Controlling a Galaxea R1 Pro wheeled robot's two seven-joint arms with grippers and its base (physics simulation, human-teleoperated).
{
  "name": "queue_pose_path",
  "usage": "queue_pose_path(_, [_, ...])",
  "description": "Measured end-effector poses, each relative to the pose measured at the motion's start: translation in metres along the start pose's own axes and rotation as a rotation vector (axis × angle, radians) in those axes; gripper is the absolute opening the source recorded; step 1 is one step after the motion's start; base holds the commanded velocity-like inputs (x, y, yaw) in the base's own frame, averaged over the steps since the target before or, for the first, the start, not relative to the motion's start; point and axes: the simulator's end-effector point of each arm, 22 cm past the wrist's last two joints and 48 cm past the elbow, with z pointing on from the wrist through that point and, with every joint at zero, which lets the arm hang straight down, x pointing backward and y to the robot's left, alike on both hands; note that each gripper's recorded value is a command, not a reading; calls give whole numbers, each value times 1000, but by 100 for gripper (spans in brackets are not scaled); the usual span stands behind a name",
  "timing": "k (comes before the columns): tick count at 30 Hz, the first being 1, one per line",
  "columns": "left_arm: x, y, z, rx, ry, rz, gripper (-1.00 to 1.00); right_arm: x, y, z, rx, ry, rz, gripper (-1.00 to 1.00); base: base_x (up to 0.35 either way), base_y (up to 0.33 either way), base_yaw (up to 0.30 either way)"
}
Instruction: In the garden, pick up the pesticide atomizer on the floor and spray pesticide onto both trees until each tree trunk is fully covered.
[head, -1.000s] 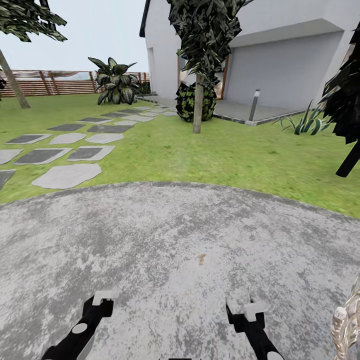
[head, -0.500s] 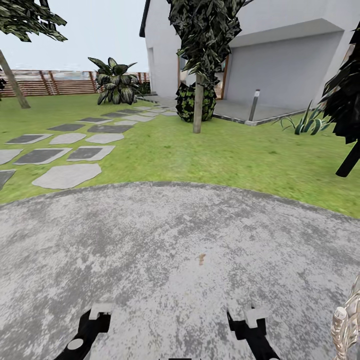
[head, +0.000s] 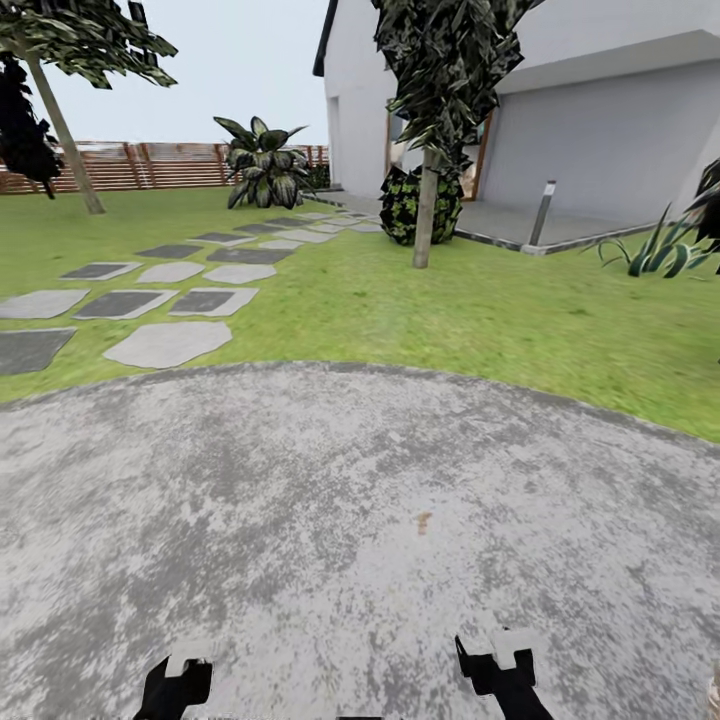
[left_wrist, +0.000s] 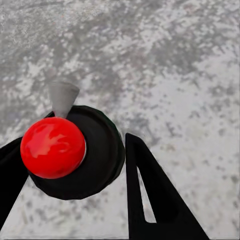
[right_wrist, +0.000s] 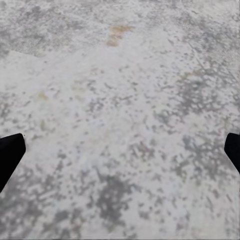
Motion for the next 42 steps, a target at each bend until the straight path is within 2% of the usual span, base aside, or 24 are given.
queue_pose_path(9, [1,0,-1,2,1,-1,-100,-2,0,0,-1,-4,-1,100,0,0,275])
queue_pose_path(18, [-20,1,-7,-1,-41,-8,-100,-23,-2,-4,5,-46,-3,100,0,0,231])
queue_pose_path(35, [-65,4,-21,-3,-132,-23,-100,-68,-7,-16,15,-138,-6,100,0,0,129])
queue_pose_path(42, [-84,5,-32,-3,-142,-25,-100,-87,-9,-23,15,-147,-7,100,0,0,119])
